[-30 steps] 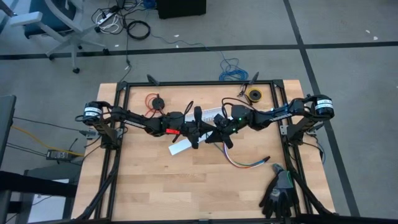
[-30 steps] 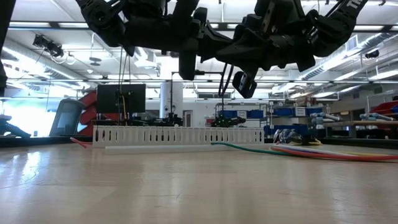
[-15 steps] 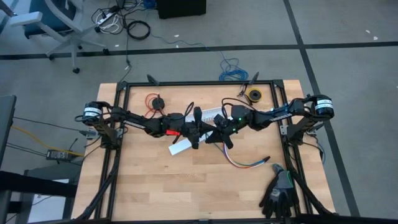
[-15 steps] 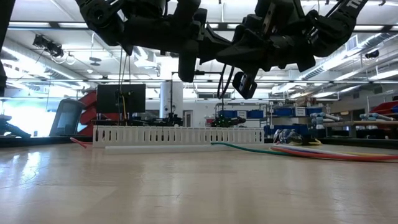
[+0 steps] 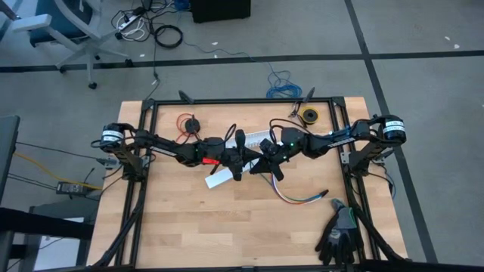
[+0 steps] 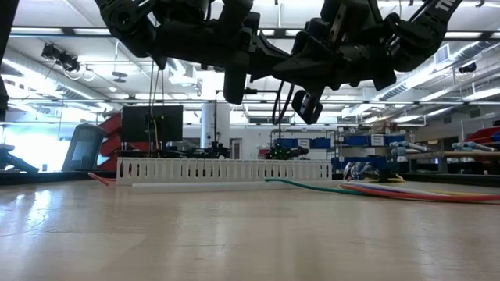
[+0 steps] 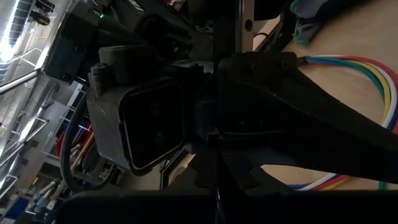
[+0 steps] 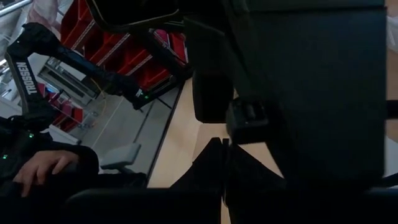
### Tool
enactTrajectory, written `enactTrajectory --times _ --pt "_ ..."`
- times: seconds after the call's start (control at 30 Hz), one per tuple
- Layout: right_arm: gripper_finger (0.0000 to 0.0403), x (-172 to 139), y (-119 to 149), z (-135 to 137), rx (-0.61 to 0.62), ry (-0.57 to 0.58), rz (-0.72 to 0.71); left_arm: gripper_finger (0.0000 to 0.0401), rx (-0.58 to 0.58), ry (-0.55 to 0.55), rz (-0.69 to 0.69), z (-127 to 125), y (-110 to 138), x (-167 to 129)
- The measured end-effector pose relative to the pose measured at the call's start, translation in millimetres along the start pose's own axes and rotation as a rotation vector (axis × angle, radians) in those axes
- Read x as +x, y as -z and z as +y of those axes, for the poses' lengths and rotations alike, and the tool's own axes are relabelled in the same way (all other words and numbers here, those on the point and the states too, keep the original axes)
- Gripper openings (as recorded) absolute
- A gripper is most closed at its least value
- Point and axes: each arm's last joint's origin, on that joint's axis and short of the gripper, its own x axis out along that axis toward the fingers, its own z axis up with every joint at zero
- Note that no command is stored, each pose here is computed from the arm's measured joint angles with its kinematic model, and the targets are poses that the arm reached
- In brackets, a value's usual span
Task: Ziptie cables
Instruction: Prepare the black zip tie
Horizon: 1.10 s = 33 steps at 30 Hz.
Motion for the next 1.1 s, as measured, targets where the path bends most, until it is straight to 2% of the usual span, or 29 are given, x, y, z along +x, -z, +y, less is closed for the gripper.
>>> enactTrajectory --times 0.5,0.63,0.73,1.0,1.1 --pt "0.0000 -2 -2 -3 0.007 0.004 -0.010 0.0005 -0.084 0.011 0.009 -2 -2 0" --pt "0.0000 -1 -2 -1 -0.001 0.002 -0.023 0.0005 -0.286 -0.064 0.015 2 -2 0" --pt "0.0000 0 -2 1 -0.004 -0.004 -0.021 0.0005 -0.440 -0.080 0.015 4 1 0" --pt "0.0000 1 -1 2 -0.001 -0.006 -0.014 0.0005 -0.692 -0.100 0.027 8 6 0" --pt "0.0000 1 0 2 0.002 -0.005 -0.010 0.0005 -0.720 -0.090 0.028 8 8 0"
